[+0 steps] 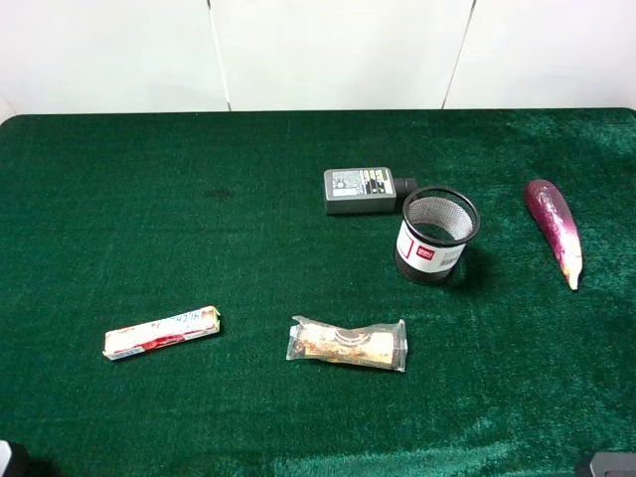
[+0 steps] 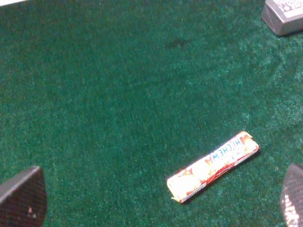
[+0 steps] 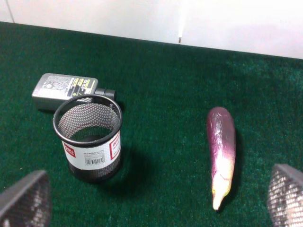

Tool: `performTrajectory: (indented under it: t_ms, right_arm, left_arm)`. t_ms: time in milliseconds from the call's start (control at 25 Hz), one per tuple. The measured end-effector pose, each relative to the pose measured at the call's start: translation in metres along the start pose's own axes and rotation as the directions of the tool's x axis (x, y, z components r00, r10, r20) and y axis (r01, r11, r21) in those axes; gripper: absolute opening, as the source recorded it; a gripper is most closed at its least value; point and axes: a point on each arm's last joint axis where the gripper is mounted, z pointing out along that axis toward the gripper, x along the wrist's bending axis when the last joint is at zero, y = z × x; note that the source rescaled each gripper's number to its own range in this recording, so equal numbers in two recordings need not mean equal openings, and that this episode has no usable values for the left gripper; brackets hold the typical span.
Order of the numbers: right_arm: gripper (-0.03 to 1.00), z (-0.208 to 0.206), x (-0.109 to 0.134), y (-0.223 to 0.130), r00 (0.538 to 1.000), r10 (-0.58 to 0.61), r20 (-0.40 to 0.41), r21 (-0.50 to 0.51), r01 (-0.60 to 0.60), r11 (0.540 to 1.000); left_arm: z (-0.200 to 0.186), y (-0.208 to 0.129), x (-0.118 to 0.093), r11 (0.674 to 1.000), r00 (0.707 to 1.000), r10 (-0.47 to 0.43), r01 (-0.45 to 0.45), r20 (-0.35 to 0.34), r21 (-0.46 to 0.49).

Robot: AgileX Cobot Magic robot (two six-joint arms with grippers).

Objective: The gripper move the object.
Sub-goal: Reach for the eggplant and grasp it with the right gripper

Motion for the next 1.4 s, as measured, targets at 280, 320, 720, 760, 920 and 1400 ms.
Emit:
performTrajectory:
  t_ms: [280, 320, 720, 760, 920, 1400]
  right_arm:
    - [1.0, 0.0, 0.0, 0.0, 1.0, 0.0, 0.0, 0.0, 0.0, 1.0]
    - [1.0, 0.0, 0.0, 0.0, 1.0, 0.0, 0.0, 0.0, 0.0, 1.0]
    - [1.0, 0.0, 0.0, -0.0001, 1.0, 0.0, 0.0, 0.001, 0.0, 1.0]
    - [1.0, 0.0, 0.0, -0.0001, 1.0, 0.0, 0.0, 0.001, 0.0, 1.0]
    - [1.0, 0.0, 0.0, -0.0001, 1.0, 0.0, 0.0, 0.001, 0.0, 1.0]
    - [1.0, 0.0, 0.0, -0.0001, 1.0, 0.0, 0.0, 0.001, 0.0, 1.0]
  left_arm:
    - [0.0, 0.0, 0.0, 1.0, 1.0, 0.0, 0.0, 0.0, 0.0]
    - [0.0, 0.0, 0.0, 1.0, 1.0, 0.001, -0.001, 0.0, 0.0]
    - [0.0, 0.0, 0.0, 1.0, 1.0, 0.001, -0.001, 0.0, 0.0]
    - [0.0, 0.0, 0.0, 1.0, 1.0, 0.001, -0.001, 0.0, 0.0]
    - [0.0, 0.0, 0.0, 1.0, 1.0, 0.001, -0.001, 0.0, 0.0]
    - [0.0, -0.0001, 0.0, 1.0, 1.0, 0.001, -0.001, 0.0, 0.001]
